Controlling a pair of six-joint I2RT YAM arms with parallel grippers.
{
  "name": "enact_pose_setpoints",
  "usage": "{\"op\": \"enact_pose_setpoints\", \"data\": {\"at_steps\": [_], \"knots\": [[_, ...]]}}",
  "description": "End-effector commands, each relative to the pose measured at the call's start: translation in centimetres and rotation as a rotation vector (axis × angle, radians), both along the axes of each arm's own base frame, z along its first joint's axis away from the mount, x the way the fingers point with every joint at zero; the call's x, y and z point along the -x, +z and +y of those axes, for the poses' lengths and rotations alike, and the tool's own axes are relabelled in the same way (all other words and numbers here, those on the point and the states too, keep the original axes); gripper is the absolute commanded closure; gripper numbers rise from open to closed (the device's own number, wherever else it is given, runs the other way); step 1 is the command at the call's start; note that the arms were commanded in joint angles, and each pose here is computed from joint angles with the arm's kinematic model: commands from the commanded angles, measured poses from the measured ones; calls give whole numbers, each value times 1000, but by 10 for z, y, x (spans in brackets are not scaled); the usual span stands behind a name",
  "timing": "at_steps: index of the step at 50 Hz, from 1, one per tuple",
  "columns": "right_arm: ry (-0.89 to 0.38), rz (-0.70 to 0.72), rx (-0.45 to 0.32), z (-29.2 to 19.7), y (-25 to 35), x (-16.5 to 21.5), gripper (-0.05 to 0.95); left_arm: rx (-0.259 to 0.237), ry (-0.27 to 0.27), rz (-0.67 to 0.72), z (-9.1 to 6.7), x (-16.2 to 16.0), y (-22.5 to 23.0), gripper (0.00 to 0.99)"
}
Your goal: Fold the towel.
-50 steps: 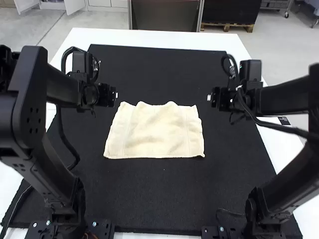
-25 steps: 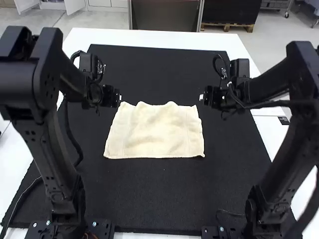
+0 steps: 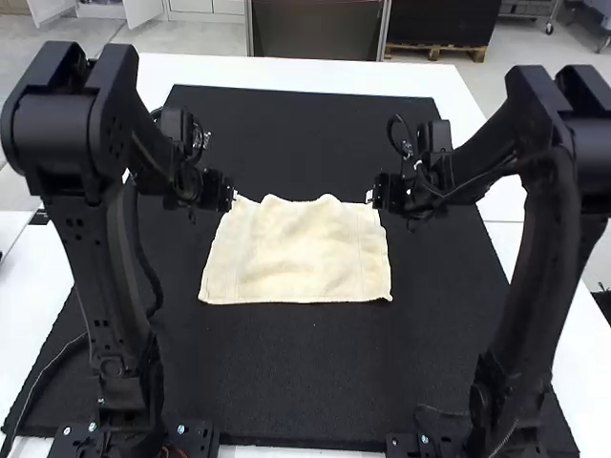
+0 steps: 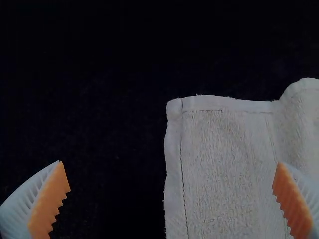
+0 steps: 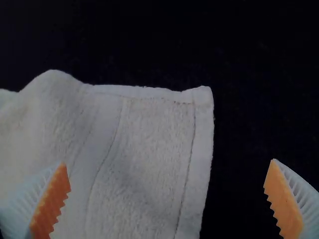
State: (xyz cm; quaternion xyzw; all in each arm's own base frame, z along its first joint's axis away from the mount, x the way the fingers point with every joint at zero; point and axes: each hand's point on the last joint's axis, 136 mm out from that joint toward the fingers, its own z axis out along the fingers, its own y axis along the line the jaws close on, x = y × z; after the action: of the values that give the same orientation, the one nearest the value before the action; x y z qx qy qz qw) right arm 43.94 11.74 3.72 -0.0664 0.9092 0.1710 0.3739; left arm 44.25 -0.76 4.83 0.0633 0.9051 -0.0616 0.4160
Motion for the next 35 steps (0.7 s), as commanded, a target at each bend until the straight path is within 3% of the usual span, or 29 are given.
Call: {"op": "enact_pose_setpoints", "data": {"at_steps": [1, 23, 35], "knots": [[16, -10, -16, 9, 1, -8, -2, 14, -49, -23, -8, -11, 4, 39], [18, 7, -10, 12, -18, -23, -2, 12, -54, -21, -7, -29, -9, 39], [29, 16, -7, 19, -28, -28, -2, 19, -77, 2, -17, -30, -23, 39]]}}
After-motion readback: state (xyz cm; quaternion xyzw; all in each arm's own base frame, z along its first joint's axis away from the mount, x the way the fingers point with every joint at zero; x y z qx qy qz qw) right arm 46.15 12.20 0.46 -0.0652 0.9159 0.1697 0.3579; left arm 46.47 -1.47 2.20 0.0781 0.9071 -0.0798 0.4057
